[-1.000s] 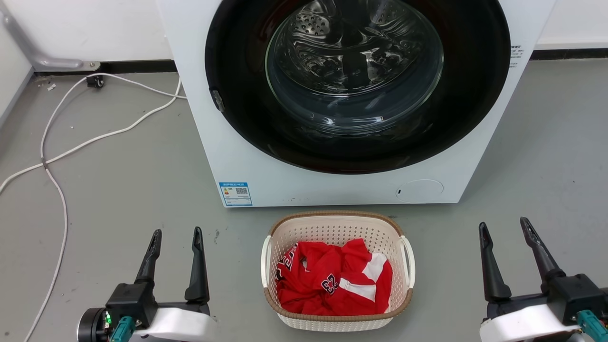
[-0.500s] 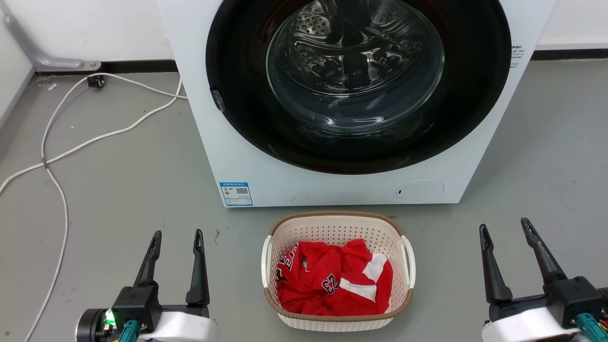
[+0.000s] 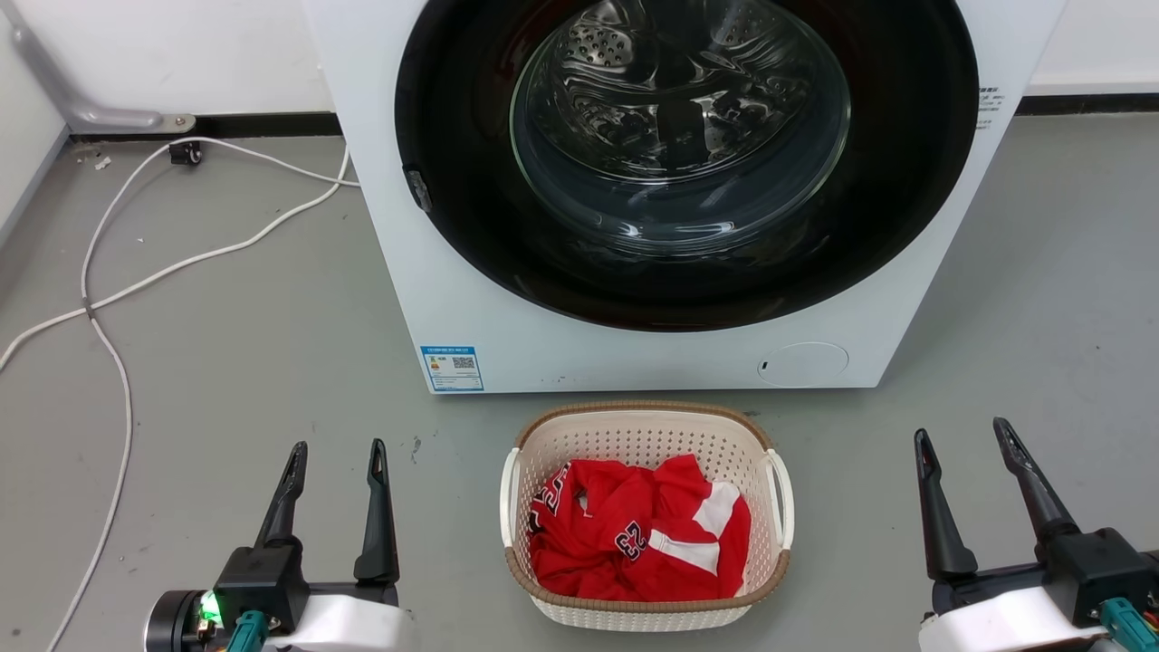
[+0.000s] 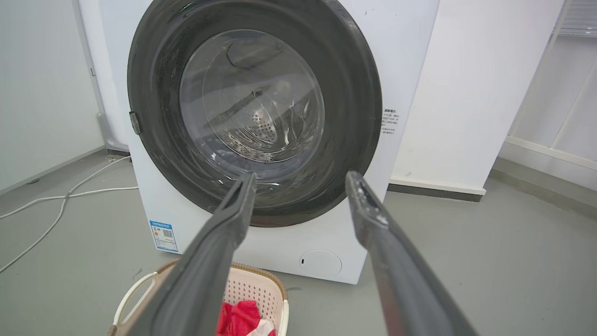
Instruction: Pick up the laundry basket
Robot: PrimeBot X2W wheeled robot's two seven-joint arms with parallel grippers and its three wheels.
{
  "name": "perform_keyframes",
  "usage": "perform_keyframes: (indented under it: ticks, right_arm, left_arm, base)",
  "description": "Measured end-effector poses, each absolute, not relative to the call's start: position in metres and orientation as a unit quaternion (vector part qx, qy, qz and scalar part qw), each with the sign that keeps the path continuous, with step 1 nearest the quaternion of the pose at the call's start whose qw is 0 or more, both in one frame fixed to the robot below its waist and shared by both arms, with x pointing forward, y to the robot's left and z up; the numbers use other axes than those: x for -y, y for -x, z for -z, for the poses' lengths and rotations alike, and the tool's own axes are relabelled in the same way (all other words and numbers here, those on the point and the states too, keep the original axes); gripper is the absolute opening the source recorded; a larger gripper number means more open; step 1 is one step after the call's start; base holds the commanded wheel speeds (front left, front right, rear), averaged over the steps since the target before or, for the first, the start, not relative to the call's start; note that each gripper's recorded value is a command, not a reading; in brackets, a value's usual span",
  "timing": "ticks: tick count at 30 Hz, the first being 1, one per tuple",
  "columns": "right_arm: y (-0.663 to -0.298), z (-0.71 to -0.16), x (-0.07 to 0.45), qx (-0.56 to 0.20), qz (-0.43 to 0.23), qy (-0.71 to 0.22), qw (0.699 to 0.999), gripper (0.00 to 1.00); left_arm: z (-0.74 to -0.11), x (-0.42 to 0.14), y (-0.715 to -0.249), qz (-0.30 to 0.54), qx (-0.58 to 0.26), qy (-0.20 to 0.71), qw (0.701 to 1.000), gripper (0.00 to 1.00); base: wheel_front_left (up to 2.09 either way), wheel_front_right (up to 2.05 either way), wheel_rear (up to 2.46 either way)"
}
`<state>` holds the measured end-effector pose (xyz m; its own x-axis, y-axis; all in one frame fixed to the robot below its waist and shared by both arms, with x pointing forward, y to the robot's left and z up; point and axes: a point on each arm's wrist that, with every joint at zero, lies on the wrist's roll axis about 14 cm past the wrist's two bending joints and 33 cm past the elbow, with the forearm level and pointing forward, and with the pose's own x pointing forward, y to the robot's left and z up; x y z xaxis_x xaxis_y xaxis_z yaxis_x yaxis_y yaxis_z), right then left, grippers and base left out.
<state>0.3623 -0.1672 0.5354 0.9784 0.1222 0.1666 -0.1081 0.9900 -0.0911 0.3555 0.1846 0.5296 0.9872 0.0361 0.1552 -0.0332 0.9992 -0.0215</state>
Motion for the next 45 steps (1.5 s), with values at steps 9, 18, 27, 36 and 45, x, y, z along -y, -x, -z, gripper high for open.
perform_keyframes:
  ticks: [9, 18, 27, 36, 45]
  right_arm:
    - [-0.363, -0.534, 0.166, 0.084, -0.060, 0.041, 0.994, 1.00]
    - [-0.368, -0.530, 0.161, 0.079, -0.067, 0.045, 0.994, 1.00]
    - [-0.411, -0.506, 0.137, 0.048, -0.106, 0.071, 0.991, 1.00]
    - [-0.459, -0.461, 0.131, -0.008, -0.124, 0.101, 0.987, 1.00]
    - [-0.499, -0.413, 0.129, -0.061, -0.137, 0.118, 0.982, 1.00]
  left_arm:
    - [-0.527, -0.185, -0.355, -0.018, 0.075, 0.009, 0.997, 1.00]
    - [-0.515, -0.187, -0.361, -0.026, 0.055, 0.006, 0.998, 1.00]
    - [-0.480, -0.175, -0.410, 0.005, 0.003, 0.015, 1.000, 1.00]
    - [-0.423, -0.157, -0.458, 0.041, -0.078, 0.026, 0.996, 1.00]
    - [-0.363, -0.147, -0.497, 0.065, -0.156, 0.026, 0.985, 1.00]
  base:
    - [0.00, 0.00, 0.00]
    - [0.00, 0.00, 0.00]
    - [0.00, 0.00, 0.00]
    - [0.00, 0.00, 0.00]
    - [0.00, 0.00, 0.00]
